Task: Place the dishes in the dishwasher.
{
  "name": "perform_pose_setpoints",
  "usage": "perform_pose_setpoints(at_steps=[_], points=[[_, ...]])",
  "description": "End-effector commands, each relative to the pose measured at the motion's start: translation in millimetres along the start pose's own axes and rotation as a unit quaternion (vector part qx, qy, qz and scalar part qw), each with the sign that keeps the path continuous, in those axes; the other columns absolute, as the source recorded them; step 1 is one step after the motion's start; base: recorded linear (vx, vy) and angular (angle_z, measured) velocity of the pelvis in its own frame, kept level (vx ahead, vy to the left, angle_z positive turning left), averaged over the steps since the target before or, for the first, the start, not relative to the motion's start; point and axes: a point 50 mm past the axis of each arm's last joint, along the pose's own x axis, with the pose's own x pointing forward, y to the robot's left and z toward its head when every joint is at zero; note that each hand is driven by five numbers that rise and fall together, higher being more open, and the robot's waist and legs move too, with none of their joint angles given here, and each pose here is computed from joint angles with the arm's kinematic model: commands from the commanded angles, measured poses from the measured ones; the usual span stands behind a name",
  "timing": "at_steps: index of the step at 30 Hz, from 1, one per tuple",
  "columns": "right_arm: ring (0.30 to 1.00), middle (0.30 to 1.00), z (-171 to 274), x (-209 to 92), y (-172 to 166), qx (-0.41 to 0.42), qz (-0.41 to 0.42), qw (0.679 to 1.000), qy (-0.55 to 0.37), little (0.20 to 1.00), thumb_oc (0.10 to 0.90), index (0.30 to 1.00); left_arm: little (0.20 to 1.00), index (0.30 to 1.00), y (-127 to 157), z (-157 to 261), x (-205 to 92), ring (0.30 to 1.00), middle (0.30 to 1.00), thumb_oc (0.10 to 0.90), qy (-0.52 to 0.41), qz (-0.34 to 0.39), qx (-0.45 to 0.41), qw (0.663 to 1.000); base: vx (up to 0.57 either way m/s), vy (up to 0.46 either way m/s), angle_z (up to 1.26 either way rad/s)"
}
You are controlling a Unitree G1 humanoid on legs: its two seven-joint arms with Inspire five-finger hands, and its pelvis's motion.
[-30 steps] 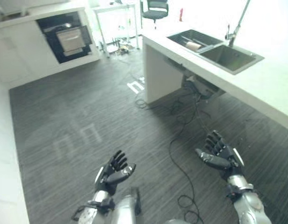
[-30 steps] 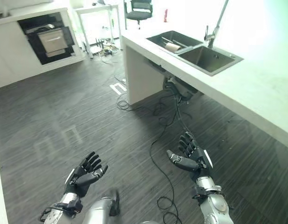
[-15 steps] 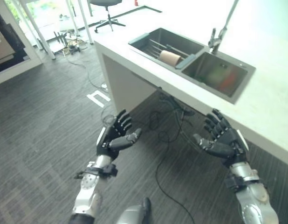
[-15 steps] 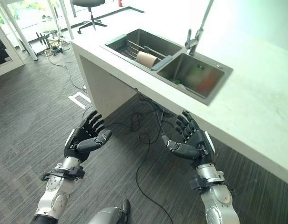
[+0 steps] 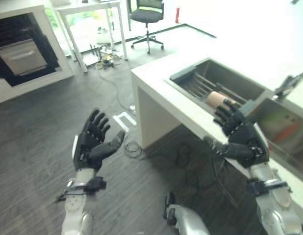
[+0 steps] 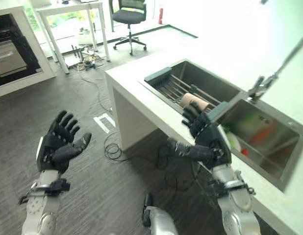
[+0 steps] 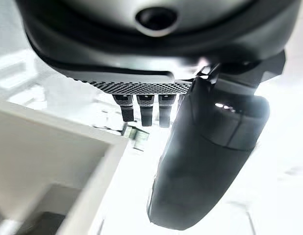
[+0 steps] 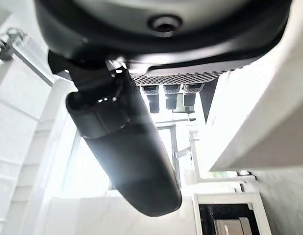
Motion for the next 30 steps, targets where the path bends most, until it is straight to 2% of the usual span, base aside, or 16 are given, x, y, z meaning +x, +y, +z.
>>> perform_pose_setpoints(at_steps=[1, 10, 15, 19, 24, 28, 30], points=[[0.900, 0.900, 54, 9, 4, -0.042, 0.012, 0.987, -0.152, 0.900, 0.800, 0.900, 0.900, 0.900, -14, 57, 15, 0.900, 0.900, 0.800, -0.176, -0.051, -0.011, 0.983, 0.29, -0.154, -0.35], [0.900, 0.900, 62, 1, -6, -0.070, -0.022, 0.984, -0.163, 0.900, 0.800, 0.900, 0.900, 0.900, -19, 62, 11, 0.900, 0.900, 0.800, -0.204, -0.078, -0.006, 0.976, 0.21, -0.097, -0.32], [0.900, 0.900, 62, 7, -3, -0.058, -0.023, 0.986, -0.156, 0.900, 0.800, 0.900, 0.900, 0.900, -15, 68, 3, 0.900, 0.900, 0.800, -0.222, -0.071, 0.009, 0.973, 0.25, 0.231, -0.80], [0.900, 0.900, 61, 9, -3, -0.059, -0.047, 0.985, -0.157, 0.900, 0.800, 0.900, 0.900, 0.900, -26, 69, 9, 0.900, 0.900, 0.800, -0.224, -0.097, 0.015, 0.970, 0.10, 0.178, -1.53], [0.900, 0.900, 56, -3, -9, -0.057, -0.091, 0.985, -0.135, 0.900, 0.800, 0.900, 0.900, 0.900, -43, 70, 24, 0.900, 0.900, 0.800, -0.209, -0.144, 0.026, 0.967, 0.13, 0.208, -0.52], [0.900, 0.900, 46, -5, -11, -0.027, -0.098, 0.987, -0.122, 0.900, 0.800, 0.900, 0.900, 0.900, -49, 71, 24, 0.900, 0.900, 0.800, -0.208, -0.176, 0.065, 0.960, 0.06, 0.064, -0.40], [0.900, 0.900, 39, 3, -4, -0.022, -0.064, 0.991, -0.115, 0.900, 0.800, 0.900, 0.900, 0.900, -47, 74, 23, 0.900, 0.900, 0.800, -0.207, -0.182, 0.115, 0.954, -0.06, -0.091, -0.93]])
